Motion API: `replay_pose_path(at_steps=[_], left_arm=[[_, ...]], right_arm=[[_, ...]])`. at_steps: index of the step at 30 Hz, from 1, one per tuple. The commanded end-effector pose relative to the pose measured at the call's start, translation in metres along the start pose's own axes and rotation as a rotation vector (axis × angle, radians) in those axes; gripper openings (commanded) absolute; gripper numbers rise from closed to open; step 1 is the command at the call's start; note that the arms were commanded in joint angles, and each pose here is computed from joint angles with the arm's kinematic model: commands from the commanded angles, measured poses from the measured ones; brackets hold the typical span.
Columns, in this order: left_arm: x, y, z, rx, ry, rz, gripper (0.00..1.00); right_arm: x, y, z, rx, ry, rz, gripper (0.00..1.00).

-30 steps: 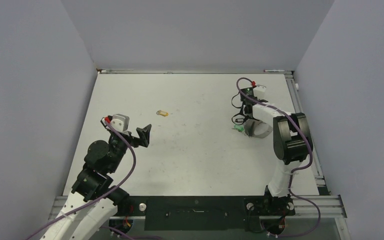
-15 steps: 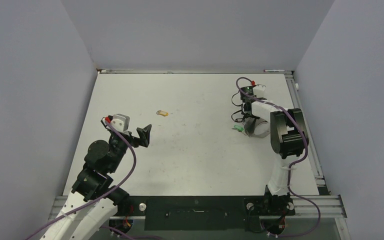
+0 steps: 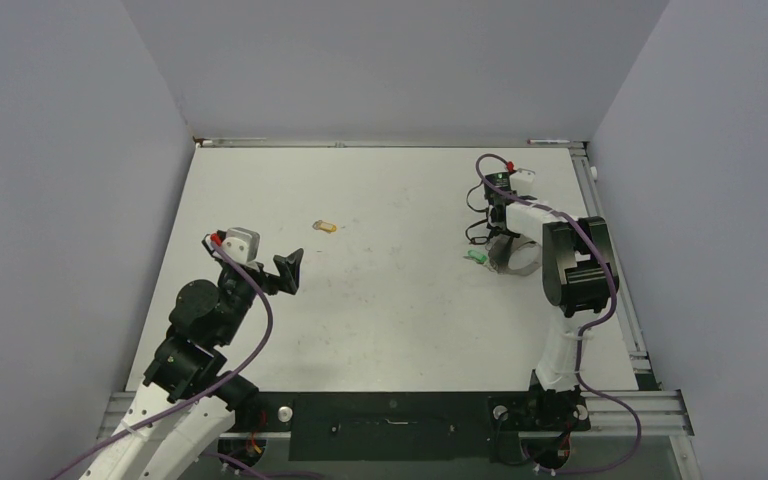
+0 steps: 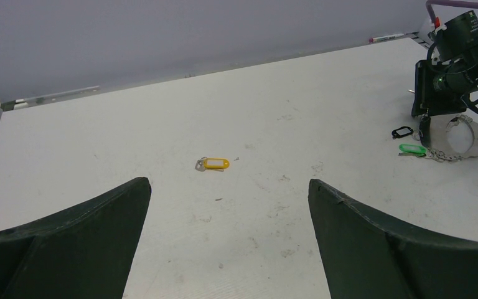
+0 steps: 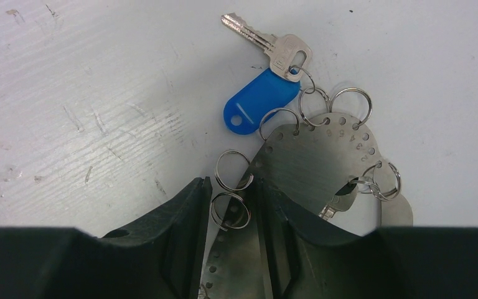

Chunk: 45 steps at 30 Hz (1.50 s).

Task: Put the keys on the keyring

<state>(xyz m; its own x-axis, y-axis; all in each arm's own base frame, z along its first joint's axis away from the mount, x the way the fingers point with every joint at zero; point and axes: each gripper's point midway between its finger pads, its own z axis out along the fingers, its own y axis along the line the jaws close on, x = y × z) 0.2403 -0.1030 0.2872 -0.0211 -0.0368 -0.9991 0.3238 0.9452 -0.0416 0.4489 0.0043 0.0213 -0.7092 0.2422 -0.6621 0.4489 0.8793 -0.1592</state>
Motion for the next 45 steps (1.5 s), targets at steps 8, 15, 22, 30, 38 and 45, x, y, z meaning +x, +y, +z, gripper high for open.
replay_pose_path(at_steps=[8,15,22,30,38,45], left_arm=[[-0.009,-0.001,0.001,0.008,-0.028,0.002,0.96],[-0.009,-0.001,0.002,0.010,-0.025,0.003,0.96],[-0.008,-0.001,0.002,0.008,-0.024,0.003,0.96],[-0.007,-0.001,0.003,0.008,-0.021,0.003,0.96],[-0.008,-0.001,0.003,0.010,-0.022,0.004,0.96],[-0.008,-0.001,0.003,0.009,-0.023,0.003,0.96]], right_arm=[[0.007,0.002,-0.006,-0.038,0.018,0.011,0.34],[0.007,0.004,-0.011,-0.062,0.024,0.009,0.34],[0.010,0.007,-0.013,-0.078,0.040,-0.001,0.33],[0.013,0.007,-0.015,-0.079,0.051,-0.016,0.14],[0.010,0.015,-0.027,-0.098,0.040,-0.051,0.05],[0.003,0.016,-0.047,-0.107,-0.001,-0.070,0.05]])
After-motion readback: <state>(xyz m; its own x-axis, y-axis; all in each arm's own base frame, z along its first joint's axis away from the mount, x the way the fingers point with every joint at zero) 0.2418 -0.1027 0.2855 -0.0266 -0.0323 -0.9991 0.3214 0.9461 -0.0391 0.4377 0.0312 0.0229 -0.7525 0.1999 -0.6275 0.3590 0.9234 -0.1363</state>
